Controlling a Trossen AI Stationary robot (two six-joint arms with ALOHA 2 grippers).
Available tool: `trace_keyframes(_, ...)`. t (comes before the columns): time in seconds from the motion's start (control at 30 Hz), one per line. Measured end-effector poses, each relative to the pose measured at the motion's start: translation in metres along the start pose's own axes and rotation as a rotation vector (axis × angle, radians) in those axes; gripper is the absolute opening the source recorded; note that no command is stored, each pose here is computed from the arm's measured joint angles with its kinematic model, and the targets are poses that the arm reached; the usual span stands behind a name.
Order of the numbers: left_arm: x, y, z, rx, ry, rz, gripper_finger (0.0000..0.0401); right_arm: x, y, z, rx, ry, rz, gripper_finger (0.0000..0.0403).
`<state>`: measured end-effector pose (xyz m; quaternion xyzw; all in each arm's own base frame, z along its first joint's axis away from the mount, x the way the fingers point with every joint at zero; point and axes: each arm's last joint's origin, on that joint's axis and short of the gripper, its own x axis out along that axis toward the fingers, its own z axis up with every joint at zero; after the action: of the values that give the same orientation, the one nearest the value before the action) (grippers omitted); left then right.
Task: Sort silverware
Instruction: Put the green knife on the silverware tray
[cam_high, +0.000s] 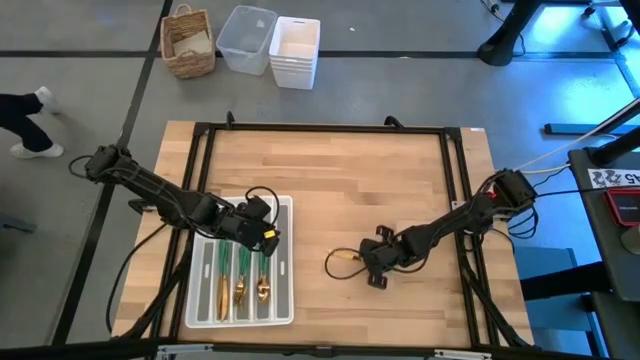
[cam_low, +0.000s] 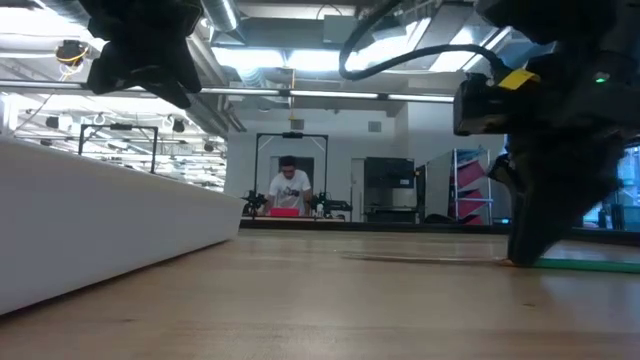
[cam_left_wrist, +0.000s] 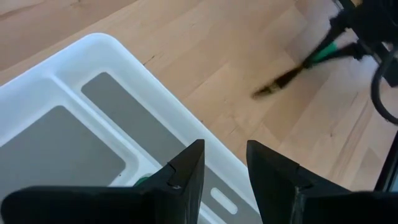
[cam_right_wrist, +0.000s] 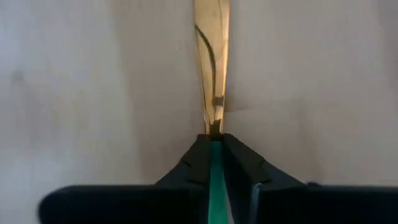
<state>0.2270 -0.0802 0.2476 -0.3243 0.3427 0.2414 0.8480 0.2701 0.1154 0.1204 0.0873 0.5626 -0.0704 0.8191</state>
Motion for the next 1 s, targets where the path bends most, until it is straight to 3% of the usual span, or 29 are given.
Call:
trace_keyframes(0.2,0.000,-0.001,0.000,-0.020,-0.003,-0.006,0.0113,0.001,-0.007,0.003,0.013,-0.031,-0.067,0.0005)
trace_keyframes(0.73,0.002,-0.002,0.010,-0.031,-0.134,0.005,0.0113,0.005,-0.023,0.025,0.033,-0.131,-0.032,0.0002)
trace_keyframes(1.0,0.006,-0.006,0.029,-0.016,-0.224,-0.058,0.0113,-0.003,-0.025,0.049,-0.014,-0.183,-0.026,0.0005)
